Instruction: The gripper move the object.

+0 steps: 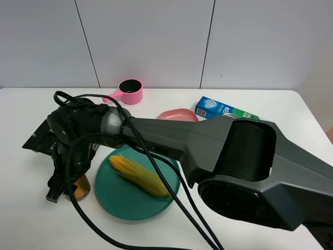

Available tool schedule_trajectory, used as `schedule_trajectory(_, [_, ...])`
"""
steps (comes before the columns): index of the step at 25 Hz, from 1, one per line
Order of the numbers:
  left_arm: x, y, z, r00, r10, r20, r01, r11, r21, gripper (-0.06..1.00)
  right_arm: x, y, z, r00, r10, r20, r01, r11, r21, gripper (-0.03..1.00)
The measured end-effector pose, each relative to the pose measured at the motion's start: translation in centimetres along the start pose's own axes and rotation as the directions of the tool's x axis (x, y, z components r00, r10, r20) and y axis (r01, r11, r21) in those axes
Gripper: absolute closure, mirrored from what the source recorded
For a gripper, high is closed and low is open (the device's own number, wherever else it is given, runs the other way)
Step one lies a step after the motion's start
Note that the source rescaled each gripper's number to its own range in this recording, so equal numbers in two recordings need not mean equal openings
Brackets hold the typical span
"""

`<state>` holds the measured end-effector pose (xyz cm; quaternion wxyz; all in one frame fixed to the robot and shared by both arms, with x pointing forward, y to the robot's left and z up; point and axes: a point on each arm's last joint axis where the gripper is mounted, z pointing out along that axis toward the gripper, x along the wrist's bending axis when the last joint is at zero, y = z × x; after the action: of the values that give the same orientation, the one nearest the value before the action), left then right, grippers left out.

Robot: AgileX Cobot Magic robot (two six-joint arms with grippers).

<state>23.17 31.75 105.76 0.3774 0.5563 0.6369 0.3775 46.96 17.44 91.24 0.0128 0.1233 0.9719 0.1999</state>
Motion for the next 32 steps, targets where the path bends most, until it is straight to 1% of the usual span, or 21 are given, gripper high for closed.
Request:
schedule_trajectory(2, [0.0,0.0,0.0,1.000,0.000,0.000,0.000,1.000,0.000,-0.06,0.0,0.0,0.0,1.000,0.000,0.000,0.000,1.000,0.000,0.96])
schedule_trajectory(3, [0.0,0.0,0.0,1.000,0.000,0.000,0.000,1.000,0.000,-0.06,0.0,0.0,0.0,1.000,0.001,-0.001,-0.001,1.000,0.000,0.91])
schedule_trajectory(6, [0.0,0.0,0.0,1.000,0.000,0.000,0.000,1.000,0.000,-0.06,0.0,-0.1,0.3,1.000,0.004,-0.004,-0.004,1.000,0.008,0.71])
schedule_trajectory(7, [0.0,0.0,0.0,1.000,0.000,0.000,0.000,1.000,0.000,-0.06,0.0,-0.1,0.3,1.000,0.005,-0.004,-0.005,1.000,0.008,0.67])
schedule_trajectory(9, [0.0,0.0,0.0,1.000,0.000,0.000,0.000,1.000,0.000,-0.06,0.0,0.0,0.1,1.000,0.007,-0.003,-0.007,1.000,0.003,0.63])
schedule_trajectory(12, [0.0,0.0,0.0,1.000,0.000,0.000,0.000,1.000,0.000,-0.06,0.1,0.5,-1.5,1.000,0.007,0.003,-0.007,1.000,-0.027,0.62])
schedule_trajectory(14, [0.0,0.0,0.0,1.000,0.000,0.000,0.000,1.000,0.000,-0.06,0.2,1.3,-3.8,1.000,0.013,0.009,-0.012,0.998,-0.066,0.62])
schedule_trajectory(17, [0.0,0.0,0.0,1.000,0.000,0.000,0.000,1.000,0.000,-0.06,0.6,2.3,-9.3,0.999,0.041,0.022,-0.038,0.990,-0.136,0.62])
schedule_trajectory(19, [0.0,0.0,0.0,1.000,0.000,0.000,0.000,1.000,0.000,-0.06,0.6,2.8,-14.1,0.997,0.055,0.061,-0.042,0.979,-0.199,0.62])
schedule_trajectory(21, [0.0,0.0,0.0,1.000,0.000,0.000,0.000,1.000,0.000,-0.06,-0.1,2.8,-18.6,0.987,0.088,0.135,-0.049,0.962,-0.267,0.62])
schedule_trajectory(23, [0.0,0.0,0.0,1.000,0.000,0.000,0.000,1.000,0.000,-0.06,-1.8,2.1,-23.0,0.962,0.150,0.227,-0.070,0.942,-0.329,0.62])
schedule_trajectory(25, [0.0,0.0,0.0,1.000,0.000,0.000,0.000,1.000,0.000,-0.06,-4.3,0.9,-26.6,0.917,0.230,0.325,-0.102,0.924,-0.368,0.62])
schedule_trajectory(27, [0.0,0.0,0.0,1.000,0.000,0.000,0.000,1.000,0.000,-0.06,-7.3,-1.2,-30.0,0.857,0.317,0.407,-0.153,0.910,-0.386,0.62])
schedule_trajectory(29, [0.0,0.0,0.0,1.000,0.000,0.000,0.000,1.000,0.000,-0.06,-10.0,-3.5,-32.6,0.788,0.388,0.477,-0.215,0.901,-0.377,0.62])
schedule_trajectory(32, [0.0,0.0,0.0,1.000,0.000,0.000,0.000,1.000,0.000,-0.06,-13.6,-7.4,-35.7,0.681,0.475,0.558,-0.323,0.878,-0.353,0.62])
